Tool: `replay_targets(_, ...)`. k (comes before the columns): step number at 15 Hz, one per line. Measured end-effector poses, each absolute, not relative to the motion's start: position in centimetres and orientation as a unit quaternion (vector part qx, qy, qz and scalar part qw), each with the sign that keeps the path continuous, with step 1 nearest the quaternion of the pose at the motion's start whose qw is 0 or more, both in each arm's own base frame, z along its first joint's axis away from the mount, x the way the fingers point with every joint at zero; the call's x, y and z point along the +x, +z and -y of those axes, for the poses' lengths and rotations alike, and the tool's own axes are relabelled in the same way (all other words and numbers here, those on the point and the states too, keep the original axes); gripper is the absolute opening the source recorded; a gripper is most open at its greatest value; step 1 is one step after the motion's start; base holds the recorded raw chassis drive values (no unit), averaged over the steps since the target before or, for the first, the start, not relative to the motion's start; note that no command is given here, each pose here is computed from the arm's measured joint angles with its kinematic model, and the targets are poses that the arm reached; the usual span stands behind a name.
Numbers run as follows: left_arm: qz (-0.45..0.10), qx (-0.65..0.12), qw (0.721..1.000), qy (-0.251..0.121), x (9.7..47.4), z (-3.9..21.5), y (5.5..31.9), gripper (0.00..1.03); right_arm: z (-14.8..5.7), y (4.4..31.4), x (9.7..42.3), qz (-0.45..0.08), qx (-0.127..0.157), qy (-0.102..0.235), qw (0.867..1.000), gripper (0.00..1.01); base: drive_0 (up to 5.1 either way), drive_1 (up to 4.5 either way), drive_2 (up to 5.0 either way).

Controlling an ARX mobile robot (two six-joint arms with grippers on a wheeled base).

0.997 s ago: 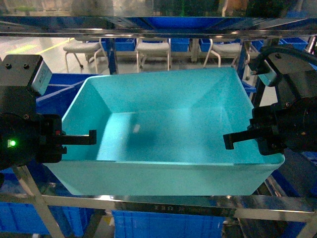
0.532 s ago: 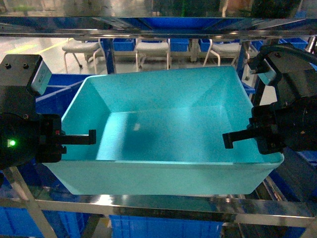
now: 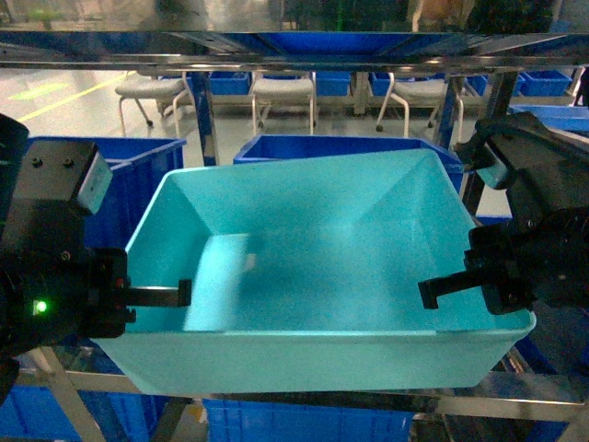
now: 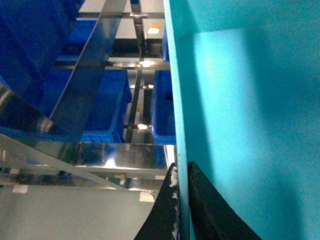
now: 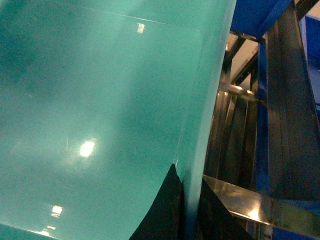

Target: Organize blue bins on left shelf correctly

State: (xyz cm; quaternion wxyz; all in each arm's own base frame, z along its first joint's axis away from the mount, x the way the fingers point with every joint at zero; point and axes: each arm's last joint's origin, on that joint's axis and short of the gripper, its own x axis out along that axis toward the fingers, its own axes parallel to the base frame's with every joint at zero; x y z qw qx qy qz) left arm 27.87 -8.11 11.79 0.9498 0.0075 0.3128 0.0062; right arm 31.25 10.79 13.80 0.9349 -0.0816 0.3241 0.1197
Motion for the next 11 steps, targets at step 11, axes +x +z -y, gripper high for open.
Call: replay_targets(11, -0.376, -0.001, 0.927, -0.004, 32.6, 10.6, 9.0, 0.02, -9.4, 11.9, 34.1, -0.368, -0.112, 0.086, 0.919, 0.02, 0.0, 0.00, 0.0)
